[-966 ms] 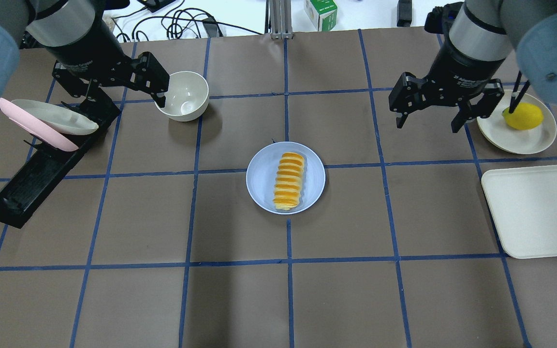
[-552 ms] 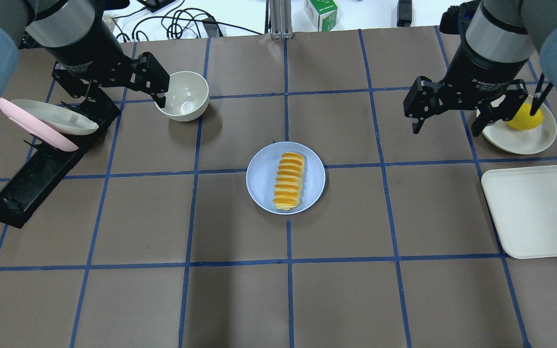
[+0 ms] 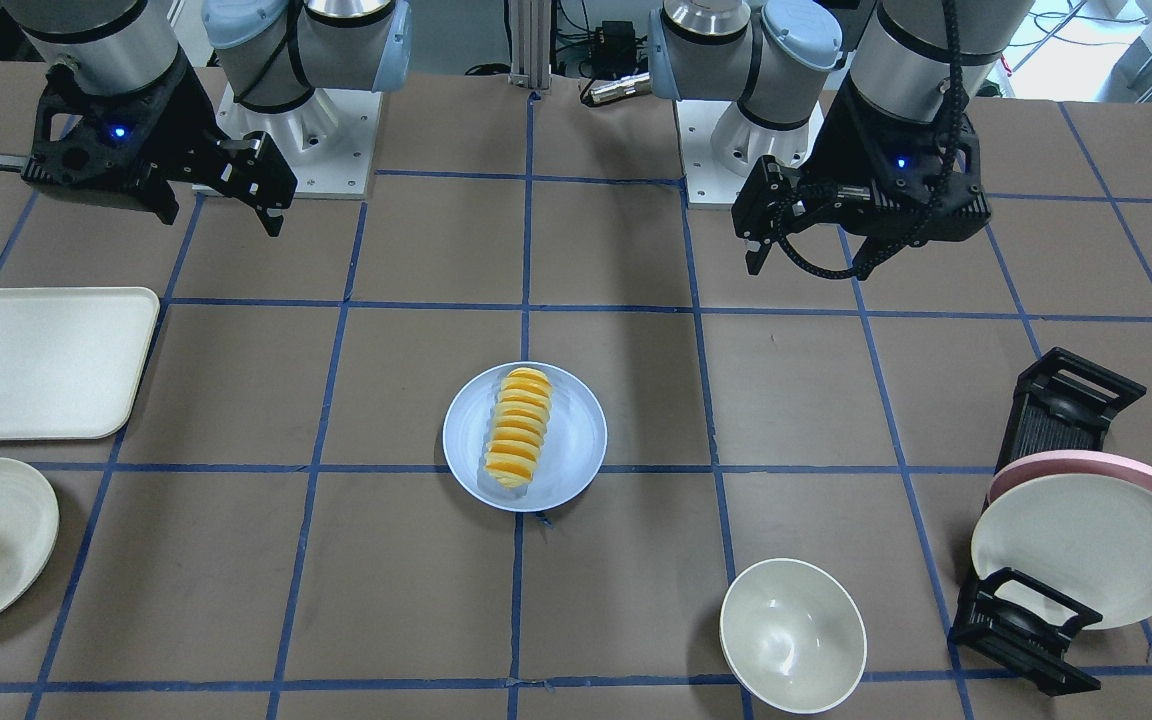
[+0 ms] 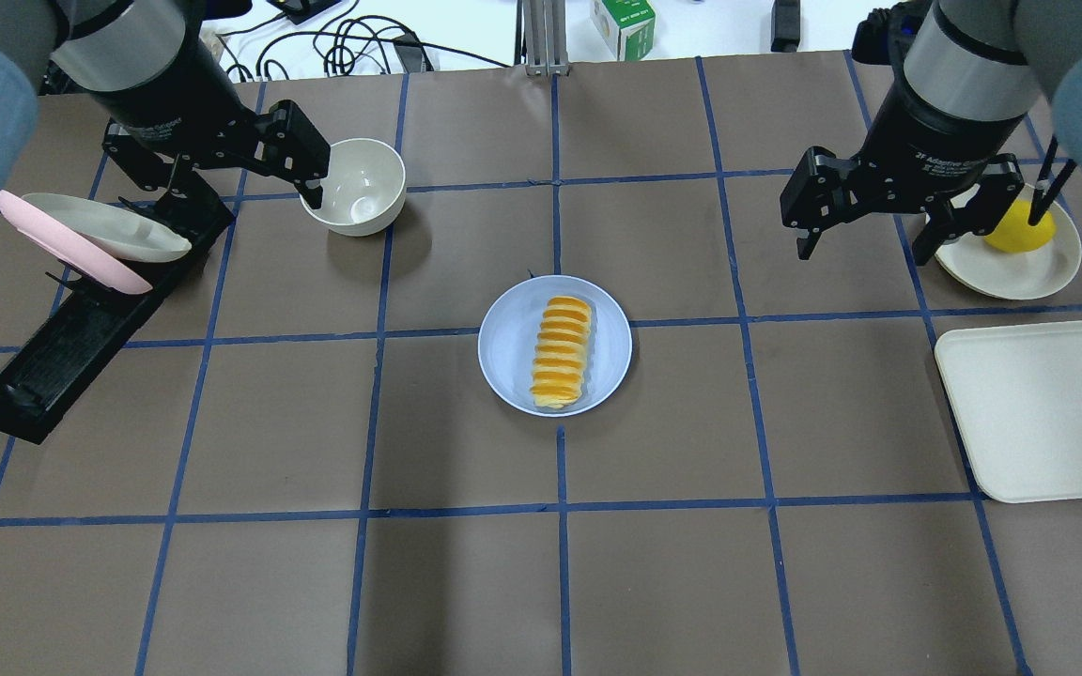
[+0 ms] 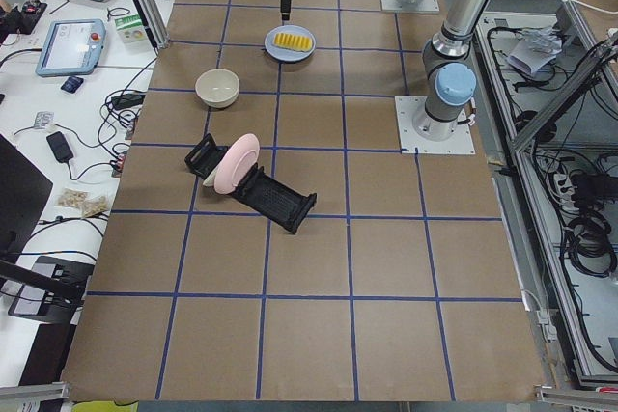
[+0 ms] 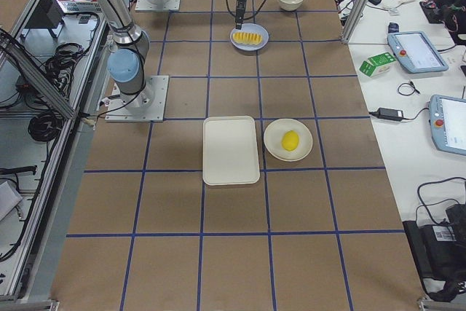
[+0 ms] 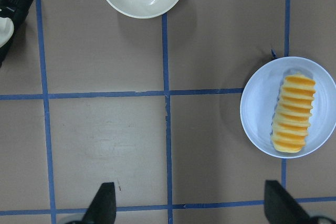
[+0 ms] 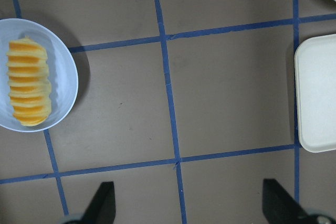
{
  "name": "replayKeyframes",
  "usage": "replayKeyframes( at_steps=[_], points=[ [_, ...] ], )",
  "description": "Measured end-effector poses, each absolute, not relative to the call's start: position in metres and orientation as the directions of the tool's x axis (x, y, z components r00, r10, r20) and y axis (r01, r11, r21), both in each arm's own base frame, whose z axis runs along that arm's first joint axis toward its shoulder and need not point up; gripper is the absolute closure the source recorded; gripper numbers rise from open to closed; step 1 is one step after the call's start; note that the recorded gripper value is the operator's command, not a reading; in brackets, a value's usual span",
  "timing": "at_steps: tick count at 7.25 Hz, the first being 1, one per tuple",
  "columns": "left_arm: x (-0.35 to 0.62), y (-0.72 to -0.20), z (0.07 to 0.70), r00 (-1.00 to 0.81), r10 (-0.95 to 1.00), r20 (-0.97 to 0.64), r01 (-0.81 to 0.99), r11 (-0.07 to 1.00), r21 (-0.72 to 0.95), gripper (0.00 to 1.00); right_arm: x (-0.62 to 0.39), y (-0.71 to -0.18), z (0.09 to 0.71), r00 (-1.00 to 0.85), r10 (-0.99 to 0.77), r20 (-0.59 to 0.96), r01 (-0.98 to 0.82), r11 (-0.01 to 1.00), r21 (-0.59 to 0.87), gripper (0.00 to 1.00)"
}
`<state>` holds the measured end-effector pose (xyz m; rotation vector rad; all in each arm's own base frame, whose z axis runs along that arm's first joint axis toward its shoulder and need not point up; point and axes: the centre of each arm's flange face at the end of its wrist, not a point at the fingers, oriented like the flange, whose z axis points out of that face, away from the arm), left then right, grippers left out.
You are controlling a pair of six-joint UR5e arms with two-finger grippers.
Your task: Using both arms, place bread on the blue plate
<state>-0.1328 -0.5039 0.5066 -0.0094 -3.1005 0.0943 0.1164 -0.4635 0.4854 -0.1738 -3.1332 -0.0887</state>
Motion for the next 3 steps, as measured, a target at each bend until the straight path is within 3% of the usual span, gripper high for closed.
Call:
replayKeyframes(
  at_steps=[3],
  points=[
    [-0.1313,-0.5035,0.5073,-1.0,0.006,0.031,0.004,0.998,-0.062,0.0,0.1154,-0.465,0.4865,-0.995,0.104,0.003,0.104,0.993,0.051,0.0]
  ],
)
